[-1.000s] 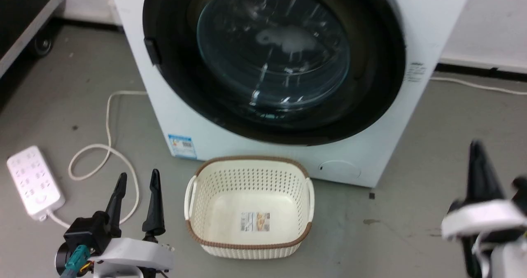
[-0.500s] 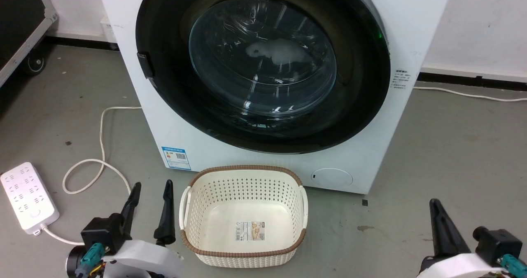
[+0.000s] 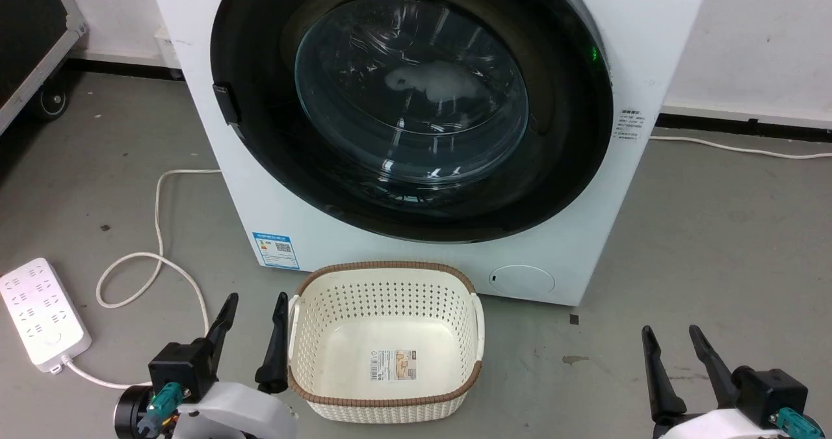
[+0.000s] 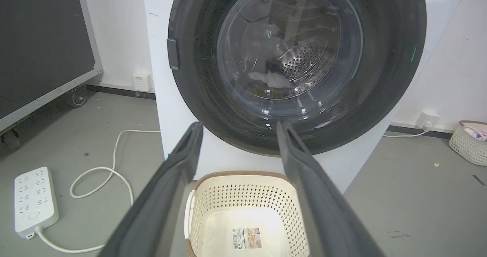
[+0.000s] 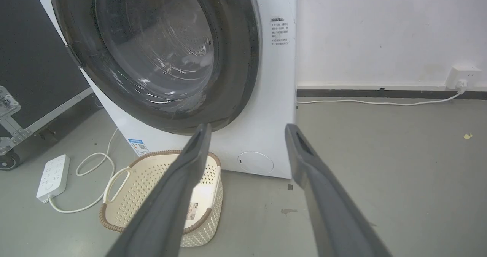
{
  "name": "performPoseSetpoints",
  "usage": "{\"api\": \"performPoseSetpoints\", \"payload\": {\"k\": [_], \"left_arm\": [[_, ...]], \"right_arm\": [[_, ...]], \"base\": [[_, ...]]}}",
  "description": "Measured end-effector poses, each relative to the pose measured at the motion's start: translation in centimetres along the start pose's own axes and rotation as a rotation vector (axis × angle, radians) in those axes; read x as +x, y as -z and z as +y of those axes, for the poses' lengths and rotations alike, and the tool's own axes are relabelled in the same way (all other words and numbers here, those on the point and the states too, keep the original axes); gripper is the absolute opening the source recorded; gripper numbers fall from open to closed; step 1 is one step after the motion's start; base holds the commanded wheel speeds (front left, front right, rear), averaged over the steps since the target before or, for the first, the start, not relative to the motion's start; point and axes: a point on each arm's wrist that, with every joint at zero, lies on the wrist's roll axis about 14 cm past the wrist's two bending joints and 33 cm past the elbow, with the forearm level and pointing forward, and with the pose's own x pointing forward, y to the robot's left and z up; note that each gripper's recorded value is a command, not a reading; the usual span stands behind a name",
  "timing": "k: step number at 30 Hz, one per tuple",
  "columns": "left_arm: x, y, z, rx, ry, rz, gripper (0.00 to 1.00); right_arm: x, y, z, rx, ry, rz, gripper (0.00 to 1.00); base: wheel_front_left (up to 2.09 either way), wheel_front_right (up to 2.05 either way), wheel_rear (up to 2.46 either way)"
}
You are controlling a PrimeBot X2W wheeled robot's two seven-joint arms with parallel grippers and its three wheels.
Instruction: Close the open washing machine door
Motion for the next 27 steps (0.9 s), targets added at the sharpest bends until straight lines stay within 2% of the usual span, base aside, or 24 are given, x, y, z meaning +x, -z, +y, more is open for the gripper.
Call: {"api": "performPoseSetpoints", "payload": {"k": [27], "left_arm": [[0.17,0.39,0.1,-0.021,-0.015,0.034,1.0]], "right_arm": [[0.21,-0.24,0.94,0.001,-0.028,-0.008,1.0]], "base": [[0.0,0.0,0.0]]}}
